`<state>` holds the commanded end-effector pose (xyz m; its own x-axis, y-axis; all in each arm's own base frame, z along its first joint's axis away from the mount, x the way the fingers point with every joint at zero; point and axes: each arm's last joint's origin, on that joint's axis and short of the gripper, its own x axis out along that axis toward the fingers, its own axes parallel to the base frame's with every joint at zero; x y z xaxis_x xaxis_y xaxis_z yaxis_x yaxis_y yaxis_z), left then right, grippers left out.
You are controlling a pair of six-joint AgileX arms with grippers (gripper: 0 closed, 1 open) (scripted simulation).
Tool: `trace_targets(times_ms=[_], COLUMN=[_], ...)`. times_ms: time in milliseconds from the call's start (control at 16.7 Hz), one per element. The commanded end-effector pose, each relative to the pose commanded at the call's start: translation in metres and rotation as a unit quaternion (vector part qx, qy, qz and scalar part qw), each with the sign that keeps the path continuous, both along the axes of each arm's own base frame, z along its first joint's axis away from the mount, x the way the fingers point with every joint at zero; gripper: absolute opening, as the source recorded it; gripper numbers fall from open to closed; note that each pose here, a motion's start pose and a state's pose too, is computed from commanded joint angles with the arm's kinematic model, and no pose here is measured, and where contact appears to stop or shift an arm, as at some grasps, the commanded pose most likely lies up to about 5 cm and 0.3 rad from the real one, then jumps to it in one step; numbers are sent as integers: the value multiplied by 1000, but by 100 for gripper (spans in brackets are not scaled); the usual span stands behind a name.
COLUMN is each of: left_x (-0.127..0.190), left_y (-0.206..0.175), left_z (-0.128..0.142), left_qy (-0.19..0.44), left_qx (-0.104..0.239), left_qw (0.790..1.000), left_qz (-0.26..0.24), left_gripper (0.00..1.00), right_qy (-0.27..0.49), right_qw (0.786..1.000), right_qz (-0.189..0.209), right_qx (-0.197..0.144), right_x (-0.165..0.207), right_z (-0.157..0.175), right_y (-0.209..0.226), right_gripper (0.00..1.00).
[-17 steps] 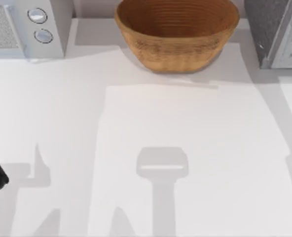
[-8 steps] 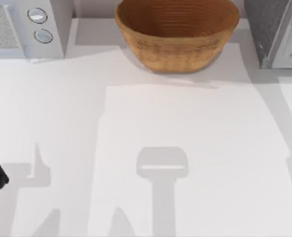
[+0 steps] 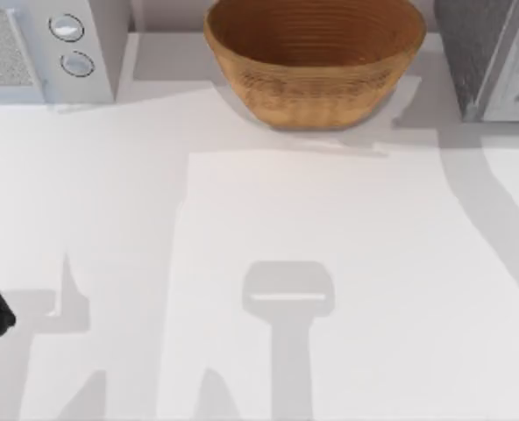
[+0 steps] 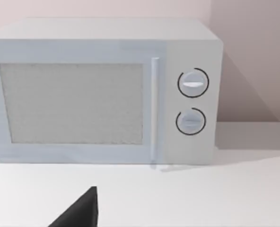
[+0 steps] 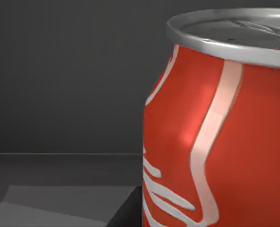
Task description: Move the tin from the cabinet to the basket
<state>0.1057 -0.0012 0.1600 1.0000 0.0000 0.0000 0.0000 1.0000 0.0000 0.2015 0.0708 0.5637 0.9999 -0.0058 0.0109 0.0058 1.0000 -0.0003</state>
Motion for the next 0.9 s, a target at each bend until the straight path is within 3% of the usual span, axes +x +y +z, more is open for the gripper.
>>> trace_targets(times_ms=[120,600,900], left_x=[0,0,0], left_y=[0,0,0], left_z=[0,0,0], left_qy=[0,0,0], left_qx=[0,0,0], left_qw=[1000,1000,1000], left_qz=[0,0,0], left_gripper=[100,100,100], right_qy=[1,-2,-2], right_qw=[1000,1000,1000], right_qz=[0,1,1], right_qx=[0,1,1], right_x=[-21,-27,-48], right_z=[3,-3,-41], right_y=[-3,-8,-26], right_gripper=[0,0,0])
